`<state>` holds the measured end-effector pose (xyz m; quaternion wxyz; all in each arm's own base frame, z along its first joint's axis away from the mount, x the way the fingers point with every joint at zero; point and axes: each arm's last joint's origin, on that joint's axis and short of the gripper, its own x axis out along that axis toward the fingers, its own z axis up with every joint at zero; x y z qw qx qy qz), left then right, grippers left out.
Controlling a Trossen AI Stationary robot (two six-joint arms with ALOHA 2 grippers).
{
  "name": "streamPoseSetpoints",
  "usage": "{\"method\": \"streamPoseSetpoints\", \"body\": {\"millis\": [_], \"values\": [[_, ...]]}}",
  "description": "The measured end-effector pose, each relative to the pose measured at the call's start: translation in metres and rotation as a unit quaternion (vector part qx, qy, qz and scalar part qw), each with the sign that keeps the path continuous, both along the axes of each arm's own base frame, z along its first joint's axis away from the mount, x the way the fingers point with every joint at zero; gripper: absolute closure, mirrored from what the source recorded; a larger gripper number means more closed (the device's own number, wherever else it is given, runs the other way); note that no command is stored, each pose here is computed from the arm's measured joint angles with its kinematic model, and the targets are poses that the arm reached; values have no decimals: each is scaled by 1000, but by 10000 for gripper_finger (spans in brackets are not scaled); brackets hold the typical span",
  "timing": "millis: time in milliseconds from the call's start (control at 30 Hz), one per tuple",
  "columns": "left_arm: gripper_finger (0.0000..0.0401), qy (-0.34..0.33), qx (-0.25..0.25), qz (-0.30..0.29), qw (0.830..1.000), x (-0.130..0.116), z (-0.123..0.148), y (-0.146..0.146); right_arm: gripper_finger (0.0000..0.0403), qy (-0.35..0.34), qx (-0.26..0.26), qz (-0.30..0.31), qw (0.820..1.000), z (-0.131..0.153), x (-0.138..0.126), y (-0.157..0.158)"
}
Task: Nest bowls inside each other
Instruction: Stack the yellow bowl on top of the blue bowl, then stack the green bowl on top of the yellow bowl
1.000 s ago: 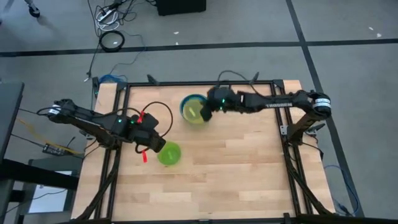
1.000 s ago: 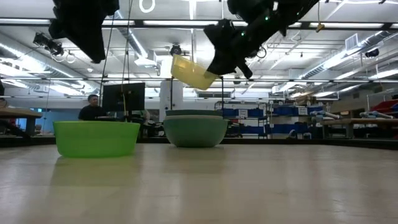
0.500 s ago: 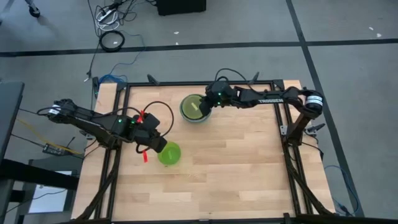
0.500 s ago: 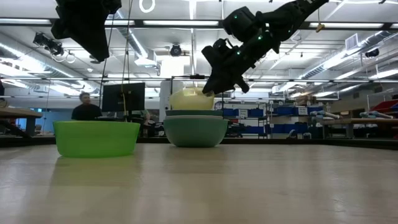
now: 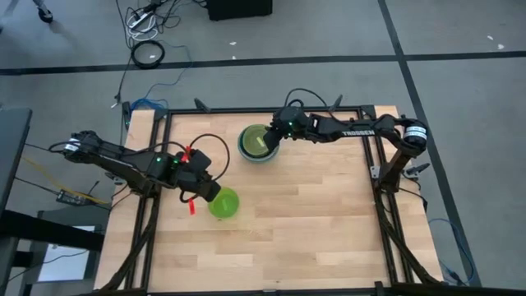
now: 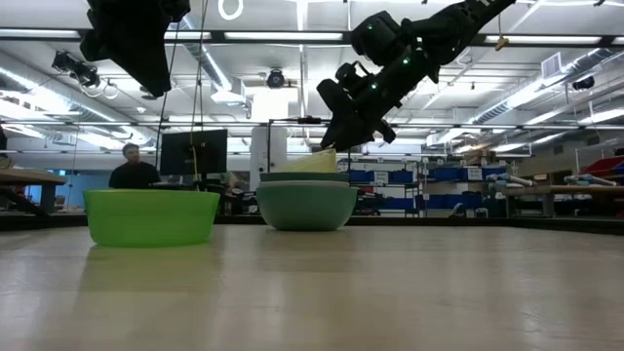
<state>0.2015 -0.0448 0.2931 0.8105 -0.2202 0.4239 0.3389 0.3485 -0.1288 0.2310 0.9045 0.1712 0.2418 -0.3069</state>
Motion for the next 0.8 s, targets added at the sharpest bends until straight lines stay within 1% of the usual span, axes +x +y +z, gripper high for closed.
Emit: {"method": "streamPoseSetpoints", "body": {"millis": [100,333,467,533,633,700,800], "values": [[293,0,0,0,1000,0,0,0,278,4,6,-3,1000,-2,0,0],[293,-1,0,0,1000,0,0,0,278,60,25,-14,998,-12,-5,8],[293,0,0,0,1000,0,0,0,278,62,9,-6,998,-7,-5,14],[293,1,-4,-2,1000,0,0,0,278,44,-3,-1,999,8,-9,18],[293,11,-26,-14,1000,-1,-3,-3,278,1,-30,10,1000,42,-23,27],[293,32,-50,-19,998,-3,-12,-4,278,-18,-53,13,998,65,-36,37],[293,54,-91,-20,994,-6,-34,-9,278,-28,-83,15,996,94,-61,55]]}}
